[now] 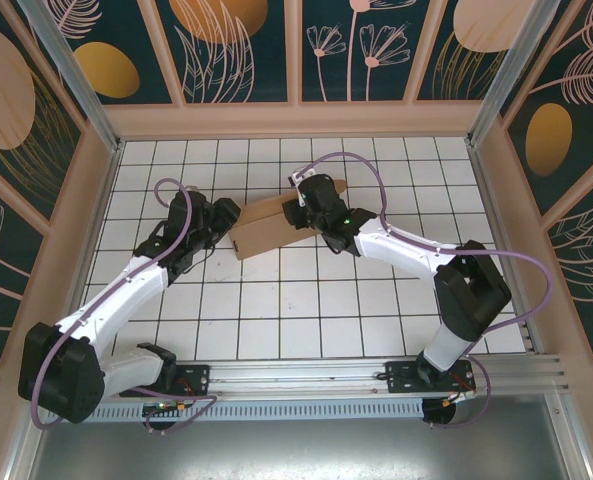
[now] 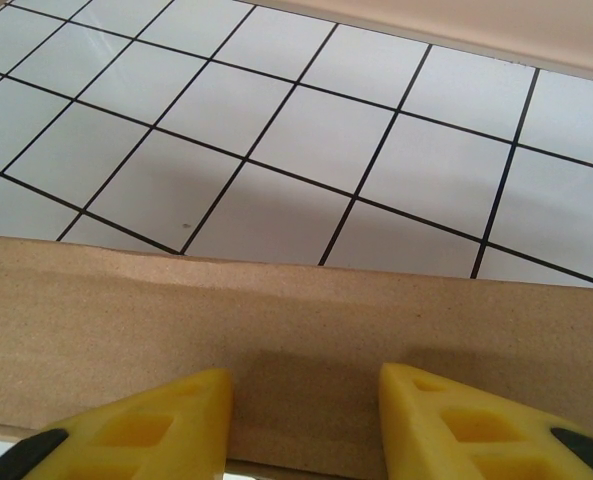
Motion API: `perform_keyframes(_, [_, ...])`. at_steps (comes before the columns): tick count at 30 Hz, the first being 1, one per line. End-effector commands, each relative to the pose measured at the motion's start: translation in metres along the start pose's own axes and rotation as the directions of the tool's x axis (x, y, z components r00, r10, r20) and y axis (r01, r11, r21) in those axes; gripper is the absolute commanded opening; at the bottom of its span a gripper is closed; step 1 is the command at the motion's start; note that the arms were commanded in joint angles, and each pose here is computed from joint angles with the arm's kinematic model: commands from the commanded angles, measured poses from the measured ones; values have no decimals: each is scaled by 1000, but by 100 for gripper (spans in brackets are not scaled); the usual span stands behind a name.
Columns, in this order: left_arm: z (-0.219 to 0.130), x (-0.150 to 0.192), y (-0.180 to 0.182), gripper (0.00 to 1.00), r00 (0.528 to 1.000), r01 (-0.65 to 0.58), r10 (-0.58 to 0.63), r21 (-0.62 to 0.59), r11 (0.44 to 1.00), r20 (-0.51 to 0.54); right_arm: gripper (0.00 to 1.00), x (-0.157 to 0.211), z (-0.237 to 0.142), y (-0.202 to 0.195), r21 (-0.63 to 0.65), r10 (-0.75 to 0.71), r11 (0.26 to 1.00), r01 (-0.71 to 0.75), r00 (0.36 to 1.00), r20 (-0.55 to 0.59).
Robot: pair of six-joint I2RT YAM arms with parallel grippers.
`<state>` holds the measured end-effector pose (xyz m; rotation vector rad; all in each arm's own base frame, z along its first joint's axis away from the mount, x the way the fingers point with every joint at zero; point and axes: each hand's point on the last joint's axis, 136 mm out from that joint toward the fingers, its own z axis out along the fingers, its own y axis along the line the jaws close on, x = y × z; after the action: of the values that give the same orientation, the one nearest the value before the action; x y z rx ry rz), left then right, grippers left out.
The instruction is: Fold the paper box
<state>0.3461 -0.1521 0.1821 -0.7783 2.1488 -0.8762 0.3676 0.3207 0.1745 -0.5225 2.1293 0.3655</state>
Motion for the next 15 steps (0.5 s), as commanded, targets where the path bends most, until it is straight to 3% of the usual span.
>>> perform_keyframes(1, [10,7,-8,55,999,32,-30,67,997,-38,43,125,9,13,-78,-58,997,29,915,-399])
perform_keyframes(6, [14,14,-4,54,998,40,-35,89,995,-55,43,126,7,23,-130,-62,991,9,910,-409])
perform_keyframes(10, [14,5,10,53,1000,-12,12,2,1000,-2,43,119,2,31,-168,-53,986,-18,912,-408])
perform_keyframes(15, [26,-4,13,52,996,-88,88,-92,992,-2,44,79,-11,43,-222,-44,974,-42,929,-367])
